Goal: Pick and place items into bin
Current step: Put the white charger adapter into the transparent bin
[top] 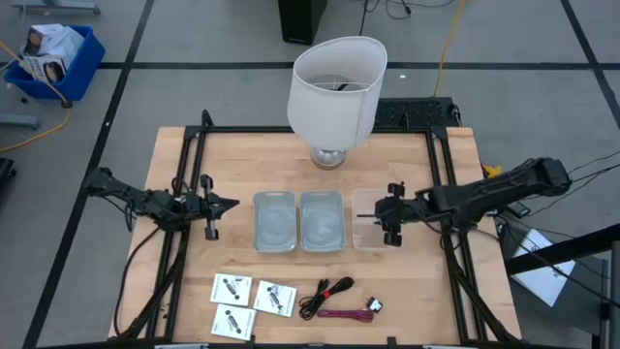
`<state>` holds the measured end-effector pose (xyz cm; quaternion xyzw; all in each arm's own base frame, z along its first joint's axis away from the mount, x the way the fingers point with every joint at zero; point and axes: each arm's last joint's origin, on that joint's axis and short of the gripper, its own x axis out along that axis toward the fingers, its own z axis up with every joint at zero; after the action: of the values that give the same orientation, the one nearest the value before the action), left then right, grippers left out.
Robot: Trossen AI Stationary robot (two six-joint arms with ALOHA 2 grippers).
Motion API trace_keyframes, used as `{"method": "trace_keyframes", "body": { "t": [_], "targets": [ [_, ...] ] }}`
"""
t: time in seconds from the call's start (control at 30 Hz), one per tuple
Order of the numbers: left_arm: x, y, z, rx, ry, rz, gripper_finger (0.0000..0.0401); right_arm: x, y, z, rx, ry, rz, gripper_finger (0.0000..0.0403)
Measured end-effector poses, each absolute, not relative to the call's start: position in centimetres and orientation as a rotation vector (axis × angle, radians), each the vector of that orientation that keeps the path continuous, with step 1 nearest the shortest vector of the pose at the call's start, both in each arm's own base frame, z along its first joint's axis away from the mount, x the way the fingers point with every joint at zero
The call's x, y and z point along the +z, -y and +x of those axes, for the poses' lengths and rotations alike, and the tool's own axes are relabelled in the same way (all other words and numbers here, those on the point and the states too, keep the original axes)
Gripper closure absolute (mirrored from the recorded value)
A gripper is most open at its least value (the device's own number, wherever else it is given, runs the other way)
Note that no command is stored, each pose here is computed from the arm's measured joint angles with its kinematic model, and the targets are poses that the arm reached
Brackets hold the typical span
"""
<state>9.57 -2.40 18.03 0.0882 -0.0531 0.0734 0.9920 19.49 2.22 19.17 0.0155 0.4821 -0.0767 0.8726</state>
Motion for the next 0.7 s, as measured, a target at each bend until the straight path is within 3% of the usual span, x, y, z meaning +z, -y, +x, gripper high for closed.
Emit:
{"method": "trace_keyframes", "body": {
  "t": [0.7],
  "targets": [
    [18.0,2.3,9.6,0.171,0.103,0.176,0.0393,16.0,-0.9,21.0,-0.131,-1.132,0.089,0.0246]
  ]
}}
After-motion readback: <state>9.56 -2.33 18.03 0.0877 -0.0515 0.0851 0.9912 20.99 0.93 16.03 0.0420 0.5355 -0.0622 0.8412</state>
